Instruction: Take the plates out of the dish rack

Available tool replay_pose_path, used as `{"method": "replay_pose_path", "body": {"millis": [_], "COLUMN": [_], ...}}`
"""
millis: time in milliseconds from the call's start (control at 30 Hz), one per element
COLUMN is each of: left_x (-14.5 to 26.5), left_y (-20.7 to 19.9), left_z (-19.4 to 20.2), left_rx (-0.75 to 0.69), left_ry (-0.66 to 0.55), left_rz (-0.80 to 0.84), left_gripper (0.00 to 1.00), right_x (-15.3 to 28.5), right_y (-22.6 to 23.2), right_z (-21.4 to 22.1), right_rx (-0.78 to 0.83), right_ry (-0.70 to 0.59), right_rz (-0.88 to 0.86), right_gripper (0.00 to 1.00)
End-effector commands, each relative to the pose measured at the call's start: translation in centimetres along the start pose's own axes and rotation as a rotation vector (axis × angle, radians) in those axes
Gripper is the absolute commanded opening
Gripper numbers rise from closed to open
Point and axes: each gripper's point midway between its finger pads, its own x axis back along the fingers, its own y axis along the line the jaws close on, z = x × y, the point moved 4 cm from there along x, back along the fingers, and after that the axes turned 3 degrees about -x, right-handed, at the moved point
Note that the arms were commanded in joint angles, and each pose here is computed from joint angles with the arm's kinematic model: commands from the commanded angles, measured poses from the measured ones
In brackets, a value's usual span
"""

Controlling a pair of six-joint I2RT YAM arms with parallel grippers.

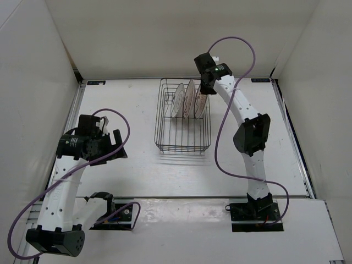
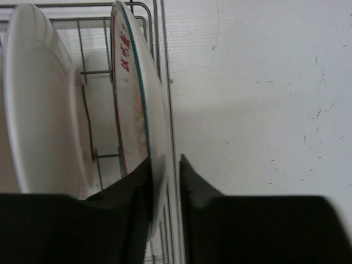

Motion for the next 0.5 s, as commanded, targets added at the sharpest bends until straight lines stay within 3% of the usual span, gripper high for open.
{"method": "replay_pose_path", "body": {"millis": [0, 67, 167, 300, 467], "left_x": [0.0, -0.2, -0.5, -0.8, -0.9], "left_y": [0.6, 0.6, 0.3, 0.3, 0.2], "left_z": [1.2, 1.4, 1.1, 1.5, 1.4], "left_rx": [-0.017, -0.019, -0.032, -0.024, -0.022], "left_ry": [0.028, 0.037, 0.042, 0.057, 0.060], "left_rz": [-0.026, -0.028, -0.014, -0.009, -0.004], "left_gripper": [1.00, 1.00, 1.00, 1.00, 1.00], "right_x": [-0.1, -0.3, -0.1, 0.9, 4.7], "right_y": [-0.2, -0.4, -0.8, -0.4, -0.2], "right_z": [-2.1, -2.5, -2.5, -3.0, -6.0], "right_rx": [0.077, 0.091, 0.096, 0.111, 0.113], "right_ry": [-0.110, -0.135, -0.138, -0.169, -0.307], "right_rz": [0.056, 0.082, 0.097, 0.094, 0.078], "right_gripper": [0.23, 0.10, 0.00, 0.00, 0.00]}}
